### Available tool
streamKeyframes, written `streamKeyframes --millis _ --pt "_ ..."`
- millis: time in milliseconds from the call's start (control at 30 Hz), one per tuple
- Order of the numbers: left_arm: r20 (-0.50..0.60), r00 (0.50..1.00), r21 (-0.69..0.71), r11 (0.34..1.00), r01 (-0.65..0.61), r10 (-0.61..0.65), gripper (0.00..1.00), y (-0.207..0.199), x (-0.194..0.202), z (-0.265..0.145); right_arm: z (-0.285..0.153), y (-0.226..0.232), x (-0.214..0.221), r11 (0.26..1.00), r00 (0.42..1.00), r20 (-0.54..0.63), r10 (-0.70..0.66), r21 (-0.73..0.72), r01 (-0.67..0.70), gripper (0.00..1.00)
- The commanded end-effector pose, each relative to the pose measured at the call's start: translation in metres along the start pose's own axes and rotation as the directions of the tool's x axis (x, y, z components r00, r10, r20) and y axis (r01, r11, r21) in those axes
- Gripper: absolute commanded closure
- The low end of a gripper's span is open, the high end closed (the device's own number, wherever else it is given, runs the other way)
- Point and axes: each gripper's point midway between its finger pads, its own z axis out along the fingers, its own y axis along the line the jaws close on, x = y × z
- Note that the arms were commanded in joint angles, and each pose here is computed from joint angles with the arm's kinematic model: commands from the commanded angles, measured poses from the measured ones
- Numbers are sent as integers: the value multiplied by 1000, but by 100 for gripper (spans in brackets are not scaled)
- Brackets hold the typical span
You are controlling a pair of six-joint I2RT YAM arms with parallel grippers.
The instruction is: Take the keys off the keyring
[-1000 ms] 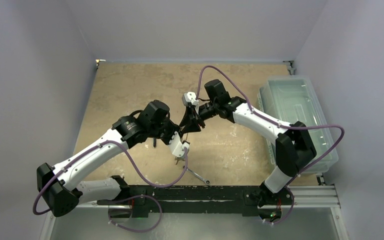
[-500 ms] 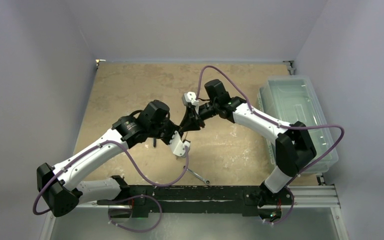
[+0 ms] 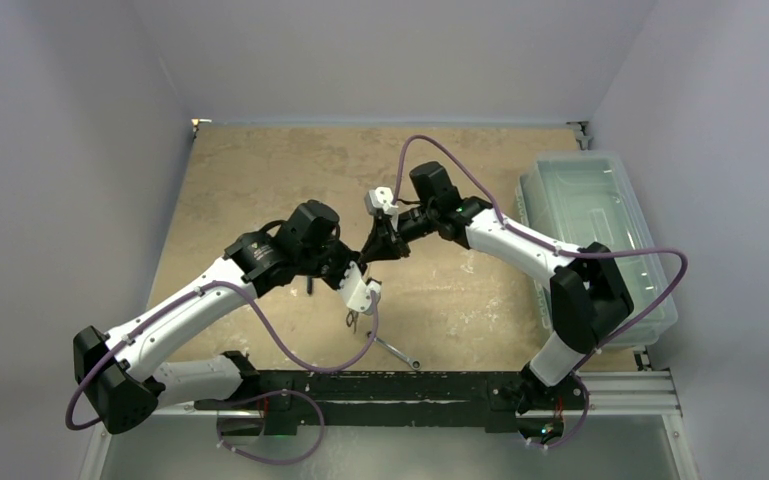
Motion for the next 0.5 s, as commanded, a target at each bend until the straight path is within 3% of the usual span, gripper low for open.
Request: streamKeyframes --millis 0,67,467 --pt "42 999 -87 996 -10 14 100 22 -15 -18 4 -4 6 1000 1000 -3 -22 10 22 90" --pt "40 999 -93 996 11 -7 100 22 -14 -19 3 -5 7 1000 1000 -3 -20 11 20 100" --pt "24 999 -16 999 39 -38 100 -31 -4 -18 -3 -4 -4 999 998 48 28 -21 -27 100"
